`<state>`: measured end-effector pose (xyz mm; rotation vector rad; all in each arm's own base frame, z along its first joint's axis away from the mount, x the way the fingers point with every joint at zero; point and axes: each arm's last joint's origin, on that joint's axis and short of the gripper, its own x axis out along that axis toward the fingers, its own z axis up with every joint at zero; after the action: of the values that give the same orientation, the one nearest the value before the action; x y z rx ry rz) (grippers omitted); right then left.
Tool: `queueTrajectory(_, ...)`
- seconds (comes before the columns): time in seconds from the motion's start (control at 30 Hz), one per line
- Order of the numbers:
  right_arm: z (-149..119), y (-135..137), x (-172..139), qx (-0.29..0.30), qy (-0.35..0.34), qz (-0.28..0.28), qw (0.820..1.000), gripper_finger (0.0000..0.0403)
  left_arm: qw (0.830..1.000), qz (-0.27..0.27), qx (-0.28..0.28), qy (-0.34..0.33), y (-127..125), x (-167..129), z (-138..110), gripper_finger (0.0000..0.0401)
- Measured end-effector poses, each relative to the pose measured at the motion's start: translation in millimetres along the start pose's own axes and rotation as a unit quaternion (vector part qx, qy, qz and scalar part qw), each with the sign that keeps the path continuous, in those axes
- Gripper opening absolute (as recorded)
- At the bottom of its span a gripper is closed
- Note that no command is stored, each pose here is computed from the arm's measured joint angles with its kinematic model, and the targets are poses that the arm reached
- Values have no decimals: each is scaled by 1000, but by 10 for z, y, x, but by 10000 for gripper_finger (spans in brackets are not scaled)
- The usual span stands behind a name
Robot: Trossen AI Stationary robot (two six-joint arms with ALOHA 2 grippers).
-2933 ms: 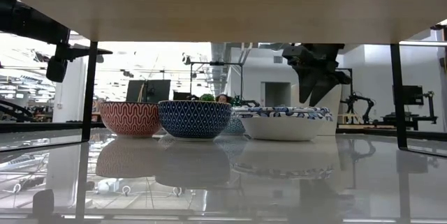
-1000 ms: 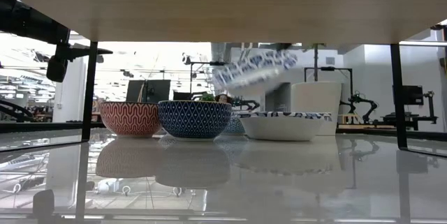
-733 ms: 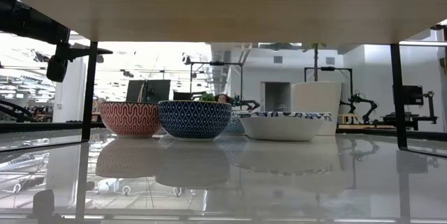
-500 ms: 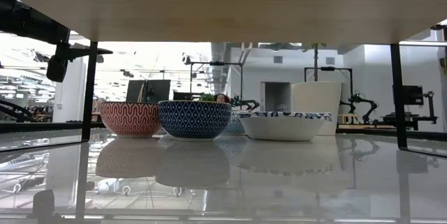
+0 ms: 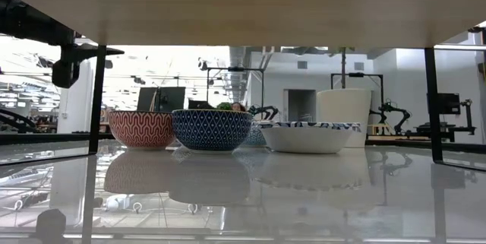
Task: Place and stack bowls onto a shelf
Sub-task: Stack the white patterned bowl on top of the other white patterned bowl on the shelf
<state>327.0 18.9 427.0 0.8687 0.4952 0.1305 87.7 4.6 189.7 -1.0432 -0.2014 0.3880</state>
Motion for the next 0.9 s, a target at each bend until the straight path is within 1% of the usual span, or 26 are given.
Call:
queueTrajectory(0.1, -135, 70, 109, 12, 20, 1, 1000, 22, 1000, -10, 4, 17, -6, 0, -10, 128)
queueTrajectory(0.2, -266, 118, 294, 17, 46, 4, 999, 22, 1000, -16, 7, 24, -12, -1, -12, 128)
queueTrajectory(0.27, -371, 72, 421, 21, 74, -15, 997, 22, 999, -19, 15, 24, -16, -1, -11, 128)
queueTrajectory(0.33, -413, 87, 530, 22, 78, -9, 997, 22, 999, -22, 24, 29, -18, -1, -14, 128)
queueTrajectory(0.4, -483, 29, 573, 31, 102, -34, 994, 22, 999, -24, 26, 32, -20, -1, -16, 128)
queueTrajectory(0.47, -456, 37, 633, 28, 92, -23, 995, 22, 999, -23, 29, 35, -15, -1, -19, 128)
queueTrajectory(0.53, -488, -25, 646, 33, 107, -45, 993, 22, 999, -23, 30, 36, -16, 0, -21, 128)
queueTrajectory(0.57, -492, -42, 687, 32, 107, -45, 993, 22, 999, -23, 30, 37, -14, -1, -21, 128)
queueTrajectory(0.6, -464, -27, 702, 28, 98, -34, 994, 22, 999, -22, 31, 39, -10, -1, -24, 128)
queueTrajectory(0.67, -468, -83, 706, 27, 115, -43, 992, 22, 998, -22, 32, 40, -10, 2, -27, 128)
queueTrajectory(0.73, -431, -111, 748, 26, 118, -31, 992, 22, 998, -22, 32, 41, -10, 0, -26, 128)
queueTrajectory(0.83, -428, -226, 798, 37, 136, -50, 989, 22, 998, -25, 30, 39, -16, 0, -22, 128)
queueTrajectory(0.9, -386, -273, 831, 36, 131, -50, 989, 22, 998, -24, 31, 40, -11, -2, -24, 128)
